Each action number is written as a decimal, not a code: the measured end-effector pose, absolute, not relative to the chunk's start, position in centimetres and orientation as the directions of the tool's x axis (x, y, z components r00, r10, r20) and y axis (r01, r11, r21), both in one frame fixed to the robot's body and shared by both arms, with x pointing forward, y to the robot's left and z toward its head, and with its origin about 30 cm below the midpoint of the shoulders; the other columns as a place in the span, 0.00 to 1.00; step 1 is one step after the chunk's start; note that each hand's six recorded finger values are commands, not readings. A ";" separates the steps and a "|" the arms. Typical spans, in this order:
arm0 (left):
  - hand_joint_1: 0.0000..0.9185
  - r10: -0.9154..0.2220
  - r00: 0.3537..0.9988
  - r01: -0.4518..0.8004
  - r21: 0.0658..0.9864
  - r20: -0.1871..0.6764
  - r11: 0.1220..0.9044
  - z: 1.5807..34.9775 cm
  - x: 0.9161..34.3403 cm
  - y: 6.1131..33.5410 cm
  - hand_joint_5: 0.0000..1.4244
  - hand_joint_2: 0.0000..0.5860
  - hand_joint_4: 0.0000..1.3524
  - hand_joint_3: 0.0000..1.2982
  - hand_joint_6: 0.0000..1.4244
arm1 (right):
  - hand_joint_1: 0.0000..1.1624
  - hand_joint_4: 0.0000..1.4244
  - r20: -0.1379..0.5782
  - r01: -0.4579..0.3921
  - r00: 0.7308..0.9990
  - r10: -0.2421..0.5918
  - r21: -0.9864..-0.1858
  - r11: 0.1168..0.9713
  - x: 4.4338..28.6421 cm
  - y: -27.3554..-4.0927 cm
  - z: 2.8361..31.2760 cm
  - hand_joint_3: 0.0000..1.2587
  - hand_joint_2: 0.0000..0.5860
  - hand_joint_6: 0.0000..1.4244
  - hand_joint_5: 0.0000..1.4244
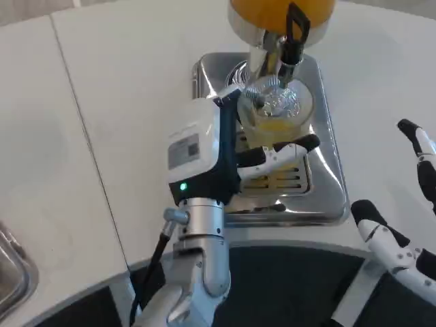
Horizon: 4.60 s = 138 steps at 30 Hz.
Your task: Grasp the cup under the faucet to collect the drink, then remove the cup.
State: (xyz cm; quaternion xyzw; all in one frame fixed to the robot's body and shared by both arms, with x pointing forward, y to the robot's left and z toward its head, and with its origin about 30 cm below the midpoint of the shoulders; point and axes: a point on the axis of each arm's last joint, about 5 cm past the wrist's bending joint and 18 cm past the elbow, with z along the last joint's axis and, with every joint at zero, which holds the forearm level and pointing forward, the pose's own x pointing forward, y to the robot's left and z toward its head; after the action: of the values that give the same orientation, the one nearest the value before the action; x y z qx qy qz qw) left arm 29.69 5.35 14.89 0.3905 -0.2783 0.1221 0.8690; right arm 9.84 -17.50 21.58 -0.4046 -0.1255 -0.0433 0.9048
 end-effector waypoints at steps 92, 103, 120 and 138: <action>0.69 -0.150 0.795 -0.450 0.737 0.587 0.504 15.8 16.9 20.6 1.00 0.00 0.89 0.87 1.00 | 0.18 0.00 0.208 0.127 0.932 0.298 -0.954 0.270 9.1 -18.0 19.4 0.00 0.84 0.00 0.00; 0.68 -0.180 0.791 -0.426 0.738 0.584 0.523 15.9 14.4 20.2 1.00 0.00 0.89 0.87 1.00 | 0.17 0.00 0.255 0.172 0.919 0.299 -0.945 0.278 8.9 -17.5 18.6 0.00 0.86 0.00 0.00; 0.68 -0.169 0.793 -0.421 0.726 0.586 0.543 15.8 12.2 19.9 1.00 0.00 0.89 0.87 1.00 | 0.16 0.00 0.265 0.179 0.922 0.284 -0.939 0.293 8.8 -16.8 17.7 0.00 0.86 0.00 0.00; 0.69 -0.190 0.795 -0.401 0.734 0.576 0.548 15.6 12.0 19.7 1.00 0.00 0.89 0.87 1.00 | 0.15 0.00 0.271 0.170 0.913 0.305 -0.932 0.321 8.3 -16.1 17.8 0.00 0.86 0.00 0.00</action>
State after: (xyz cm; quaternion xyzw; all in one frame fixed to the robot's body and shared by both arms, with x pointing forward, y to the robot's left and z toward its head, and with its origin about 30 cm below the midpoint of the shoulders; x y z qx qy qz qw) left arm 12.03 19.70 15.64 0.4711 -0.3137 0.0642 0.8219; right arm 8.34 -16.14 17.84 -0.5813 -0.2044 0.0430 0.7864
